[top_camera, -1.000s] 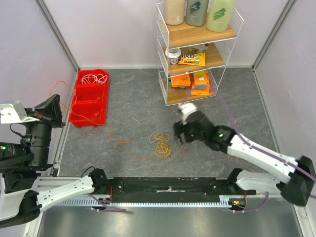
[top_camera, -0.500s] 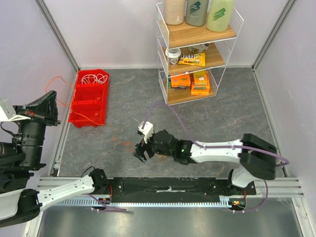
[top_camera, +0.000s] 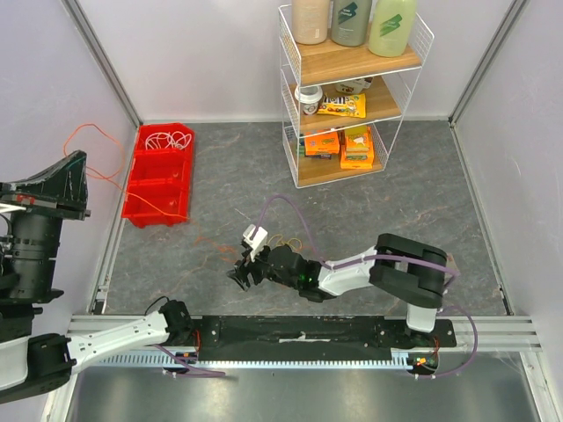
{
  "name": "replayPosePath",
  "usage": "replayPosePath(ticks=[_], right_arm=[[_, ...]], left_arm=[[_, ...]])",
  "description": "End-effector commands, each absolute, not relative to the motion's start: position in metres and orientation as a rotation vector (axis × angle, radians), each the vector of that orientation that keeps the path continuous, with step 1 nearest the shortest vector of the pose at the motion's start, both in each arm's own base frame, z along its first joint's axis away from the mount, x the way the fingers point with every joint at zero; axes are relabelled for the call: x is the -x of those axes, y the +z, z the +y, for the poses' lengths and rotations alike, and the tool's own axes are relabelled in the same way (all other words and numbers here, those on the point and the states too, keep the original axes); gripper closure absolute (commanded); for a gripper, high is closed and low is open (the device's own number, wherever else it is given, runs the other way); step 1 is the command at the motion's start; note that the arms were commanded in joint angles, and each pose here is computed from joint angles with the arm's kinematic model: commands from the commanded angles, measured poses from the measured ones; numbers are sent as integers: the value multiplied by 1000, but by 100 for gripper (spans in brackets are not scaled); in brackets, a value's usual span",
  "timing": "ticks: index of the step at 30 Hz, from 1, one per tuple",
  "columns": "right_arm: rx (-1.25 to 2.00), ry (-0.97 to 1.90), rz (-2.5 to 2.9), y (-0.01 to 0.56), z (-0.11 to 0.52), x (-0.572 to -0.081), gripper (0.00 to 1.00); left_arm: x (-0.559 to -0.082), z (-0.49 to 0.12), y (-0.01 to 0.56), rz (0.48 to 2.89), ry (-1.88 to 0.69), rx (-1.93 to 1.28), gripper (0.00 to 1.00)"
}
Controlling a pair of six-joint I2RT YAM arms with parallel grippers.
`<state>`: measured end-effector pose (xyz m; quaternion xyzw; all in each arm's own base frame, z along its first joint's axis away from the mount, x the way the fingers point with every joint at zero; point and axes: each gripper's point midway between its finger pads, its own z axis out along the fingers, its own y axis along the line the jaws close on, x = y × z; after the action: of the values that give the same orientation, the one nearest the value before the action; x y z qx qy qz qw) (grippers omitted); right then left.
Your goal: Untangle the cables
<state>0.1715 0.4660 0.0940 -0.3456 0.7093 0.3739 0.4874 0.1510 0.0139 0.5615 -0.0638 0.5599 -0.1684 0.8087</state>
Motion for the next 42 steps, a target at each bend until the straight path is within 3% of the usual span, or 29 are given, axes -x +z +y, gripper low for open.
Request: replayPosePath(ticks=[1, 9, 16, 18, 20, 21, 34, 38, 42], right_arm=[[680, 924, 1644, 102, 478, -189, 25], [593, 883, 1607, 103, 490, -209, 38], [595, 1027, 1554, 116, 509, -196, 50], [560, 1014, 1574, 117, 506, -201, 65], [489, 933, 1654, 116, 493, -217, 95], [453, 867, 1720, 105, 479, -225, 100], [-62, 36, 2091, 124, 148, -288, 100], [-205, -150, 2175, 130, 72, -292, 100], [-290, -122, 2176, 138, 46, -292, 100]], left_arm=[[-152, 1, 572, 1182, -427, 127, 98], [-149, 2, 575, 1185, -450, 129, 98], [-147, 5, 574, 1189, -455, 139, 98], [-147, 5, 573, 1190, -454, 140, 98], [-148, 5, 572, 1195, -447, 139, 98], [-148, 7, 571, 1197, -438, 140, 98], [-167, -8, 533, 1239, -333, 142, 98], [-178, -29, 524, 1275, -301, 95, 98], [-181, -42, 524, 1277, -337, 82, 98]])
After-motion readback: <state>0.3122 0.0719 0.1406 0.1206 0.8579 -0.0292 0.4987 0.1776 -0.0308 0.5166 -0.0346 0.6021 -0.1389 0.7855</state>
